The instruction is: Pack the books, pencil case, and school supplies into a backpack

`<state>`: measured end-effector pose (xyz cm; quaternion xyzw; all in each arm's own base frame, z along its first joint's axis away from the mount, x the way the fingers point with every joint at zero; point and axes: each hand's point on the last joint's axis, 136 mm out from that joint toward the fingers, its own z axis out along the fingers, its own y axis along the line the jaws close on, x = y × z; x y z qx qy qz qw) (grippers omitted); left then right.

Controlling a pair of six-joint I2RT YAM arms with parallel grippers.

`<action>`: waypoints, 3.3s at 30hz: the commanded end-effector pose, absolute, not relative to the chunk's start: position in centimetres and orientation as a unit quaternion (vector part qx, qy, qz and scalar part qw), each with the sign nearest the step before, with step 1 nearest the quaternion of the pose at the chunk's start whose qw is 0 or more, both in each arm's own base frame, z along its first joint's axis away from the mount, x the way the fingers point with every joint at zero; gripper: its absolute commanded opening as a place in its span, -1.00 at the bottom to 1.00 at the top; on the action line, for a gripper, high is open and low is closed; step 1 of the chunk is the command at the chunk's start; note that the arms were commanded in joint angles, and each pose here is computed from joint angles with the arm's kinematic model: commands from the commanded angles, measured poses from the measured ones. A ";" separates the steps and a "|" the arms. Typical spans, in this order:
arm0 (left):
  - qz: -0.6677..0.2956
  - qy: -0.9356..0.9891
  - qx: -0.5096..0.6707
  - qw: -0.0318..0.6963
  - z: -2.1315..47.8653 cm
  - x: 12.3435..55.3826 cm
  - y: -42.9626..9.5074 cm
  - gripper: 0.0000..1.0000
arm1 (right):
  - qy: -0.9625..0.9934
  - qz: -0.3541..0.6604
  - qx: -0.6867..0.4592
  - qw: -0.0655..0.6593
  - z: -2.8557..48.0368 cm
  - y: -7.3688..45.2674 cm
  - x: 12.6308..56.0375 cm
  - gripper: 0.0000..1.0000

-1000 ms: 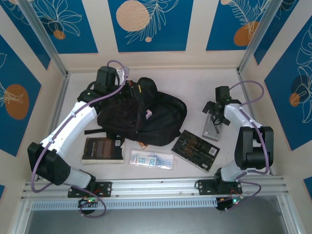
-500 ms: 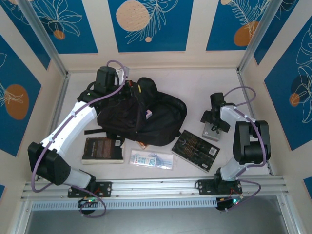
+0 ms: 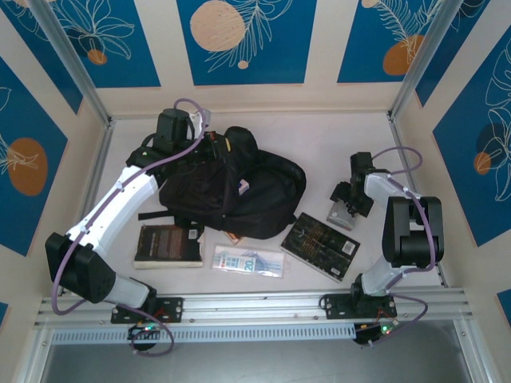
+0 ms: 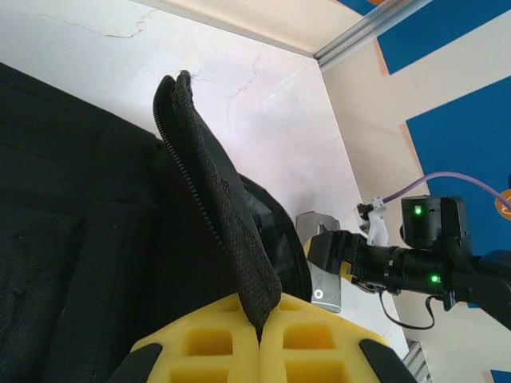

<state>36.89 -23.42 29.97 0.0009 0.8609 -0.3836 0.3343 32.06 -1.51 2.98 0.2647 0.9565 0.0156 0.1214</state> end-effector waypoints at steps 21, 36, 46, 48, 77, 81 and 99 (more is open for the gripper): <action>-0.411 0.841 0.017 0.351 31.8 36.8 -23.6 -1.00 | 0.906 0.224 0.137 0.331 20.6 10.0 34.4 0.41; -0.440 0.811 0.041 0.384 34.7 35.8 -23.8 -1.00 | 0.932 0.286 0.050 0.216 19.6 24.3 35.4 0.40; -0.473 0.780 0.067 0.403 36.9 34.9 -24.4 -1.00 | 0.936 0.321 0.072 0.125 16.3 27.8 35.0 0.37; -0.477 0.778 0.070 0.403 37.0 34.8 -24.5 -1.00 | 0.936 0.325 0.069 0.113 16.1 28.7 34.8 0.38; -0.462 0.791 0.058 0.397 36.1 35.2 -24.2 -1.00 | 0.994 0.030 -0.023 0.101 7.4 21.7 36.6 -1.00; -0.467 0.790 0.059 0.393 36.0 35.3 -24.3 -1.00 | 0.991 0.099 -0.029 0.087 7.2 25.4 37.0 -1.00; -0.440 0.815 0.041 0.375 33.7 36.4 -24.0 -1.00 | 0.950 0.216 -0.029 0.224 16.6 25.4 35.2 -0.77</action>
